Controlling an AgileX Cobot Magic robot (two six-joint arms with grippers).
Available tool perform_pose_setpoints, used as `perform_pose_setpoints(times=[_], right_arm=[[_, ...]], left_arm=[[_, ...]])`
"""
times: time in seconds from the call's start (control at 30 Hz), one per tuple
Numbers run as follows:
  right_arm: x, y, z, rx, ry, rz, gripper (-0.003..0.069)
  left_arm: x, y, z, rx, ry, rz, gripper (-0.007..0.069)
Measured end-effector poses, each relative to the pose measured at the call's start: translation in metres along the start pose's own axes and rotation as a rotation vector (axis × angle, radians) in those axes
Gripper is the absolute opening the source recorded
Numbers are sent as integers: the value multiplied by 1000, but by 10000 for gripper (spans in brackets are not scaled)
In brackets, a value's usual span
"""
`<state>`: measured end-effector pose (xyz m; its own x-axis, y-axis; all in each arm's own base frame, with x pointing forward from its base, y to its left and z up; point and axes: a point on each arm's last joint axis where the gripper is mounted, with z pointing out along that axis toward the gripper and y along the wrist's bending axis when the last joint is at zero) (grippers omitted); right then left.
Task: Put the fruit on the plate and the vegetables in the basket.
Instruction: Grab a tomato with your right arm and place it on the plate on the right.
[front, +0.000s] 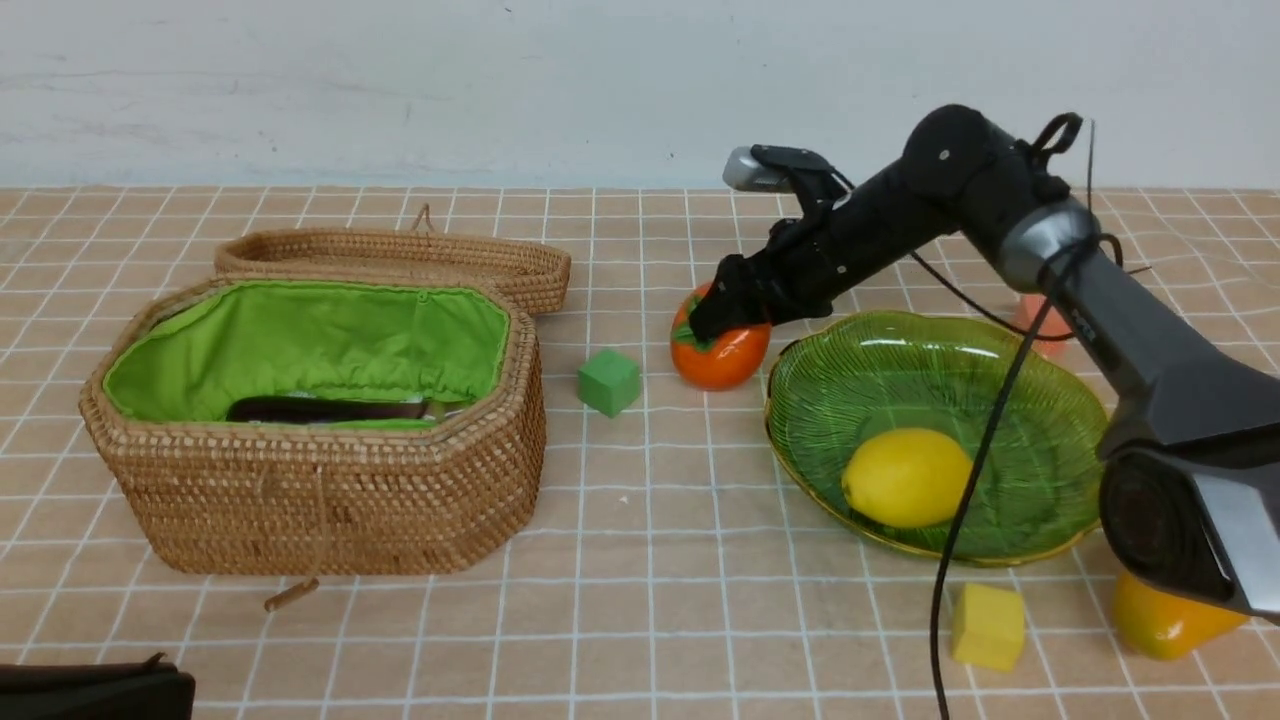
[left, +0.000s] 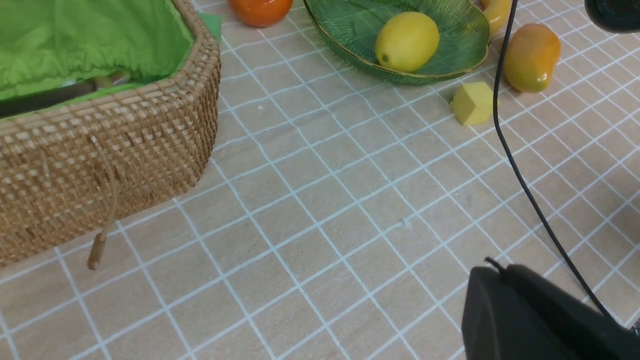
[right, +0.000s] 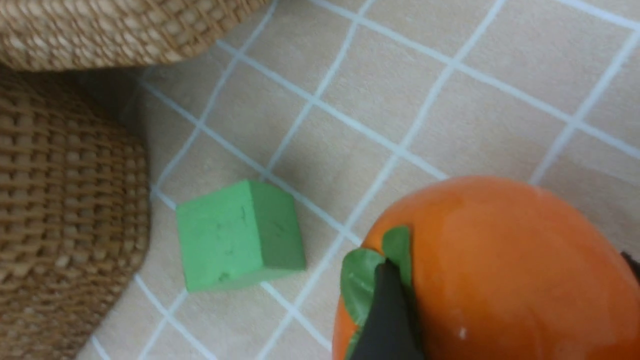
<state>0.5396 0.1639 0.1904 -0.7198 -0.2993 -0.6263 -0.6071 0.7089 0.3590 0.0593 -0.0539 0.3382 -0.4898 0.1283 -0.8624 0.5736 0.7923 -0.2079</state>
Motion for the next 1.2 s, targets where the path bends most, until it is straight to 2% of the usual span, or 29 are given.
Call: perform_pose_setpoints(times=[0.37, 0.47, 0.5, 0.6, 0.63, 0.67, 0.7, 0.77, 0.83, 0.93, 1.07, 1.2], right_arm=[[-21, 5, -49, 26, -50, -50, 523], [-38, 8, -104, 126, -114, 22, 523], [-39, 8, -107, 135, -118, 27, 523], [-49, 11, -175, 305, -174, 108, 523], [-50, 13, -181, 316, -182, 108, 523], [-49, 18, -215, 386, -186, 139, 523], [-47, 16, -211, 383, -174, 148, 523], [-31, 24, -237, 418, -122, 203, 522], [-17, 33, -244, 414, -71, 234, 521], [31, 33, -223, 391, 87, 328, 521], [79, 10, -182, 443, 107, 389, 521], [100, -7, -155, 465, 113, 420, 521]], left_arm=[[0, 1, 0, -13, -4, 16, -12], [-2, 3, 0, -38, -20, 45, -12], [-2, 3, 0, -38, -22, 46, -12], [-4, 4, 0, -40, -44, 55, -12], [-4, 3, 0, -39, -46, 55, -12], [-5, 3, 0, -36, -57, 56, -12], [-5, 3, 0, -36, -58, 56, -12], [-6, 3, 0, -34, -64, 56, -12], [-6, 3, 0, -34, -66, 56, -12], [-6, 3, 0, -34, -67, 61, -12], [-6, 3, 0, -35, -66, 97, -12], [-6, 3, 0, -36, -66, 110, -12]])
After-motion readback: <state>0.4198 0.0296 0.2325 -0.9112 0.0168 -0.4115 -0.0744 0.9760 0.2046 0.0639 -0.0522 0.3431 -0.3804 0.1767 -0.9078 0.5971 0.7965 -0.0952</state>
